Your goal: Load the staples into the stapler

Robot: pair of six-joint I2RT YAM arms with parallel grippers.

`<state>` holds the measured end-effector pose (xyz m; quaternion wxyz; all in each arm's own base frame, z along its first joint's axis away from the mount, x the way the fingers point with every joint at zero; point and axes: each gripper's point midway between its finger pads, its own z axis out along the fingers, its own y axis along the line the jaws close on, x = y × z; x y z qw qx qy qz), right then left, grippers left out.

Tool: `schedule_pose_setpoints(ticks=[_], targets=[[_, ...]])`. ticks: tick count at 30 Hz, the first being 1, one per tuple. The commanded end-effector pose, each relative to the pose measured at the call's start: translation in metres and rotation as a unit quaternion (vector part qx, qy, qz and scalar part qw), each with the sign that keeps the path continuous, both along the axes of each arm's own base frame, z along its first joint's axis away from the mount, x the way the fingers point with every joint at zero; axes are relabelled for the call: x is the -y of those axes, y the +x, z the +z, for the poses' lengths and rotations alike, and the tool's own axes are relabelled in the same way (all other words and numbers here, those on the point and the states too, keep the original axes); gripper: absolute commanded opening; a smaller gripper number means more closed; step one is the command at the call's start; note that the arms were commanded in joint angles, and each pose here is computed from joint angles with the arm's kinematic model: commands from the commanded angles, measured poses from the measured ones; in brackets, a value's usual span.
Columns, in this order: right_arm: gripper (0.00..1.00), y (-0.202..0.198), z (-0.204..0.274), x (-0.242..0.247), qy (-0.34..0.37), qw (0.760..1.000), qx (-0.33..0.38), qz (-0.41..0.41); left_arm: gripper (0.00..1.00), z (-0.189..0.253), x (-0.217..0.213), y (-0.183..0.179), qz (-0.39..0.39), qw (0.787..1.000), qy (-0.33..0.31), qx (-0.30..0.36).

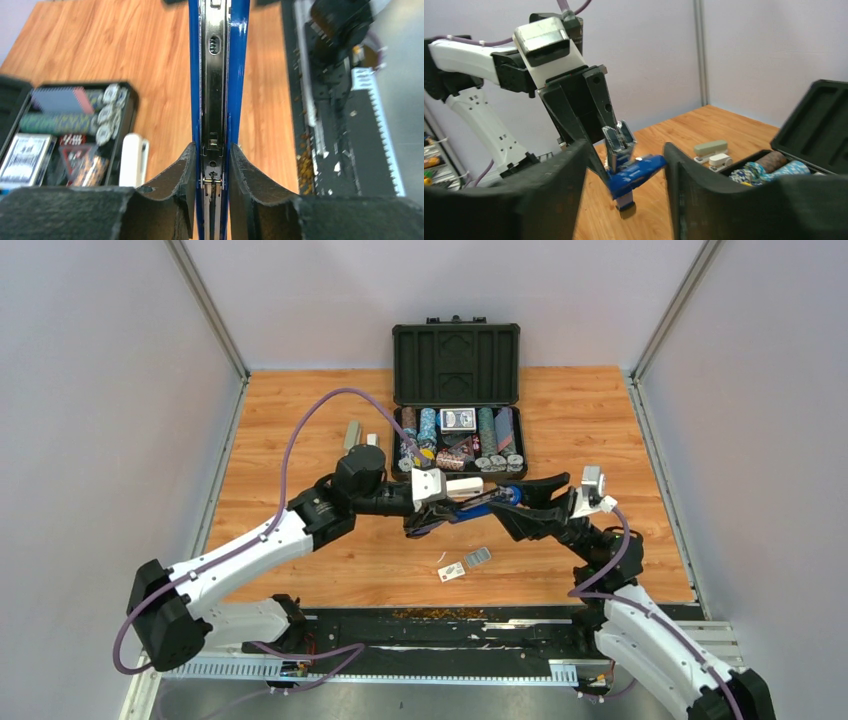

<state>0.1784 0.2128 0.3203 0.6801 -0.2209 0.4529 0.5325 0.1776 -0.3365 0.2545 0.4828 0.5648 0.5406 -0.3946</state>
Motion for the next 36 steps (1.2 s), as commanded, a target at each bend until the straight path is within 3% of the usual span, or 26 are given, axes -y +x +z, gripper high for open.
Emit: schedule_pose_setpoints(ticks=[1, 4, 8, 13, 21, 33, 36], targets=[[0.65, 0.015, -0.011, 0.017, -0.032, 0.996, -0.01, -0.082, 0.0, -0.009, -0.019, 0.032, 0.076, 0.993, 0.074, 0.05], [0.82, 0.018, -0.022, 0.031, -0.047, 0.99, -0.033, -0.127, 0.0, -0.029, -0.023, 0.041, 0.095, 0.985, 0.131, 0.053], [0.9, 0.026, -0.041, 0.05, -0.06, 0.977, -0.088, -0.184, 0.0, -0.058, -0.03, 0.052, 0.117, 0.969, 0.209, 0.053], [0.92, 0.024, -0.06, 0.06, -0.078, 0.967, -0.128, -0.207, 0.0, -0.086, -0.042, 0.065, 0.145, 0.942, 0.296, 0.061], [0.98, 0.025, -0.086, 0.065, -0.076, 0.955, -0.189, -0.214, 0.0, -0.144, -0.053, 0.065, 0.121, 0.9, 0.414, 0.063], [0.98, 0.027, -0.114, 0.063, -0.108, 0.941, -0.24, -0.213, 0.0, -0.196, -0.067, 0.065, 0.096, 0.874, 0.472, 0.065], [0.97, 0.029, -0.123, 0.058, -0.124, 0.938, -0.252, -0.201, 0.06, -0.209, -0.072, 0.063, 0.097, 0.864, 0.491, 0.054]])
